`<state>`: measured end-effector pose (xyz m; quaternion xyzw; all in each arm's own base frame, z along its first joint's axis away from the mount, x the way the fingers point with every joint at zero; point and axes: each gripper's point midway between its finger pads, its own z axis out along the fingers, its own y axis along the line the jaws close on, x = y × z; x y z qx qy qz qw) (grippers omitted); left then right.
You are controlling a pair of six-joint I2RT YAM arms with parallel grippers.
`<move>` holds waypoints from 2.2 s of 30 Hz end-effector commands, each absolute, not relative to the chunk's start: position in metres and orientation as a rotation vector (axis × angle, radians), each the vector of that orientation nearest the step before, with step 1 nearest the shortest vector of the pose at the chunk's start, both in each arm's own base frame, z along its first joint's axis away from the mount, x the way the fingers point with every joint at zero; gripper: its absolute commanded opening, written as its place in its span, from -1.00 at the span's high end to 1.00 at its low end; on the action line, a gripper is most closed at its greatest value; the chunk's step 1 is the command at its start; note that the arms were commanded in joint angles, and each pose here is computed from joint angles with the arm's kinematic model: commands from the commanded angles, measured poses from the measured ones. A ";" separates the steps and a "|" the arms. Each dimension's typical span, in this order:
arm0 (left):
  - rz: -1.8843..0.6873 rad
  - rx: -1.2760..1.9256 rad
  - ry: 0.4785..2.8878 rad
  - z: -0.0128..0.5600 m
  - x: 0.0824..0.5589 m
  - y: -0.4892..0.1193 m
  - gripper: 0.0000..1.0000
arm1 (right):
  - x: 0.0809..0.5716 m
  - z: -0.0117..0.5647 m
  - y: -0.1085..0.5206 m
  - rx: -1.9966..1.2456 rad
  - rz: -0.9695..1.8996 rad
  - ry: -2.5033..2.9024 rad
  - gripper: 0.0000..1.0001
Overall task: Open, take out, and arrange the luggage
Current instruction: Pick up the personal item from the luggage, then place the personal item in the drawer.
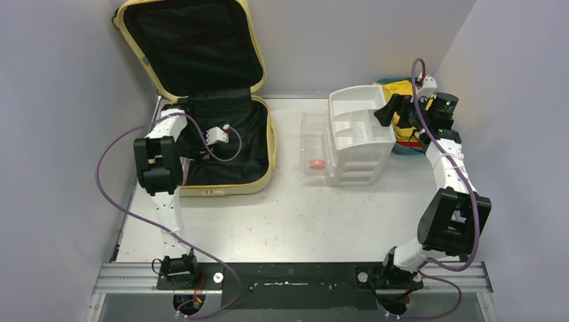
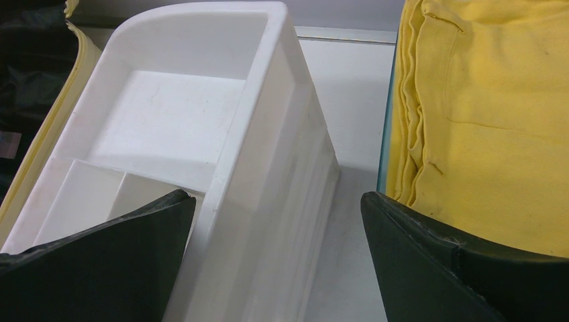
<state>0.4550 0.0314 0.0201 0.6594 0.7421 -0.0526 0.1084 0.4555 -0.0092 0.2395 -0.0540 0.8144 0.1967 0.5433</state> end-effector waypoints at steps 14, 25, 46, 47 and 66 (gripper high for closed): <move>-0.031 1.737 2.048 0.086 0.483 0.018 1.00 | 0.453 0.209 -0.018 -0.121 0.412 2.019 -1.00; -0.090 1.580 1.972 0.133 0.488 -0.021 1.00 | 0.452 0.210 -0.020 -0.115 0.414 2.015 -1.00; -0.432 1.041 1.593 0.325 0.518 -0.286 1.00 | 0.450 0.212 -0.034 -0.069 0.406 1.999 -1.00; -0.494 1.022 1.588 0.327 0.516 -0.300 1.00 | 0.450 0.213 -0.035 -0.068 0.403 1.997 -1.00; -0.943 0.836 1.746 0.260 0.493 -0.392 1.00 | 0.446 0.224 -0.039 -0.064 0.408 1.968 -1.00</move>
